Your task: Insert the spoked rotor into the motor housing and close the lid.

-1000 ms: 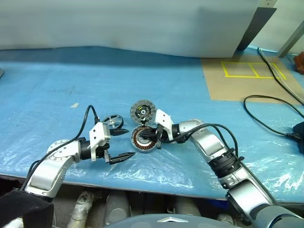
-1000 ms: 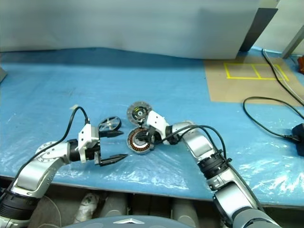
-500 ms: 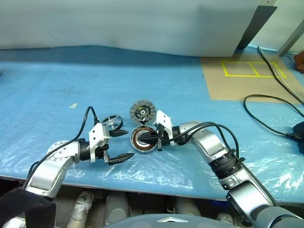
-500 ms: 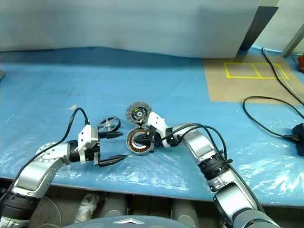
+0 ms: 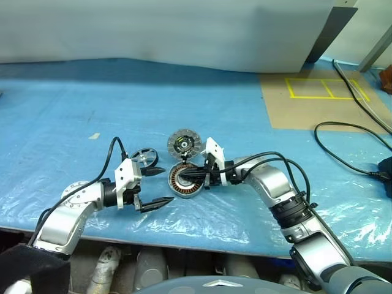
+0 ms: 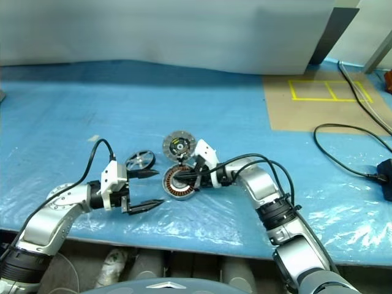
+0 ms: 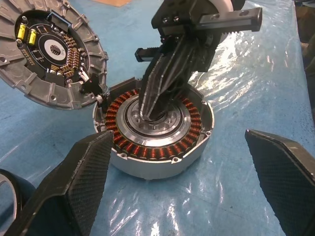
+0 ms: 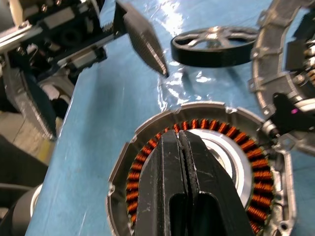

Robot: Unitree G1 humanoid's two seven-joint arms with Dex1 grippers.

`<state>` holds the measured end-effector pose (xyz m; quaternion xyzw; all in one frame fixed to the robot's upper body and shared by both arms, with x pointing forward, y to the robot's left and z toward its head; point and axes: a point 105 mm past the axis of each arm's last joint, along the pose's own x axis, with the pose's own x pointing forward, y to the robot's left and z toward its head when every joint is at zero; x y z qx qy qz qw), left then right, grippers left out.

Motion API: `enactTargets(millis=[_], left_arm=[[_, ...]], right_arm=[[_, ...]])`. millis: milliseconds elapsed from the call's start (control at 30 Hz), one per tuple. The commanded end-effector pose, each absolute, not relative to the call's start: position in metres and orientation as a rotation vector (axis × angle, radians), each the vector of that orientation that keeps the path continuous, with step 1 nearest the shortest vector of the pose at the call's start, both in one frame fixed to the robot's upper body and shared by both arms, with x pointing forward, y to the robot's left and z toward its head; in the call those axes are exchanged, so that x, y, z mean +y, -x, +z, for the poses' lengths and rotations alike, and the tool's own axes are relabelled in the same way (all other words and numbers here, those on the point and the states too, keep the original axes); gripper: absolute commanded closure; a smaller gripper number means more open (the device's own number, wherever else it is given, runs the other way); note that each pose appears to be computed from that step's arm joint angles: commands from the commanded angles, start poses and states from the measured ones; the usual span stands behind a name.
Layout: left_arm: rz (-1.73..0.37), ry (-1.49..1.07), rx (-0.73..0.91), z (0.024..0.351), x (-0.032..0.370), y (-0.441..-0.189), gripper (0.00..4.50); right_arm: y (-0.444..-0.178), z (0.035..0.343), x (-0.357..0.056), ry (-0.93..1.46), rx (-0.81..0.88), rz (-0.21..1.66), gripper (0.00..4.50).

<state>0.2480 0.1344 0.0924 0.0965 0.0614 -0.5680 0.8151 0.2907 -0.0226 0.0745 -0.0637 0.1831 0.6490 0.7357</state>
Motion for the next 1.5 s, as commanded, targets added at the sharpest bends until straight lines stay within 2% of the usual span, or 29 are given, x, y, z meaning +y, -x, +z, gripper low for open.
enactTargets(millis=[33,133,233,433,533,700,800,867,1200,1333,1500], left_arm=[[-1.222,-0.226,0.095,0.101,0.132,-0.247,0.00],[-1.221,-0.227,0.095,0.102,0.131,-0.248,0.00],[-1.223,-0.225,0.094,0.103,0.130,-0.248,0.00],[-1.229,-0.226,0.093,0.106,0.128,-0.248,0.00],[-1.229,-0.227,0.092,0.107,0.128,-0.249,0.00],[-1.228,-0.228,0.095,0.107,0.129,-0.249,0.00],[-1.226,-0.228,0.097,0.107,0.129,-0.249,0.00],[-1.225,-0.227,0.098,0.106,0.129,-0.249,0.00],[-1.227,-0.219,0.103,0.099,0.129,-0.249,0.00],[-1.231,-0.218,0.101,0.097,0.130,-0.249,0.00],[-1.233,-0.219,0.098,0.097,0.130,-0.249,0.00]], right_arm=[[-0.289,0.056,-0.026,0.297,0.428,1.422,4.49],[-0.290,0.040,-0.032,0.408,0.452,1.409,4.49],[-0.289,0.044,-0.030,0.376,0.436,1.410,4.49],[-0.292,0.099,-0.017,0.023,0.328,1.440,4.49],[-0.293,0.109,-0.016,-0.024,0.315,1.448,4.49],[-0.284,0.081,-0.018,0.135,0.394,1.460,4.49],[-0.287,0.044,-0.028,0.393,0.465,1.412,4.49],[-0.286,0.035,-0.031,0.464,0.472,1.419,4.49],[-0.286,0.075,-0.023,0.199,0.390,1.460,4.49],[-0.293,0.111,-0.017,-0.001,0.310,1.460,4.49],[-0.287,0.099,-0.016,0.062,0.351,1.475,4.49]])
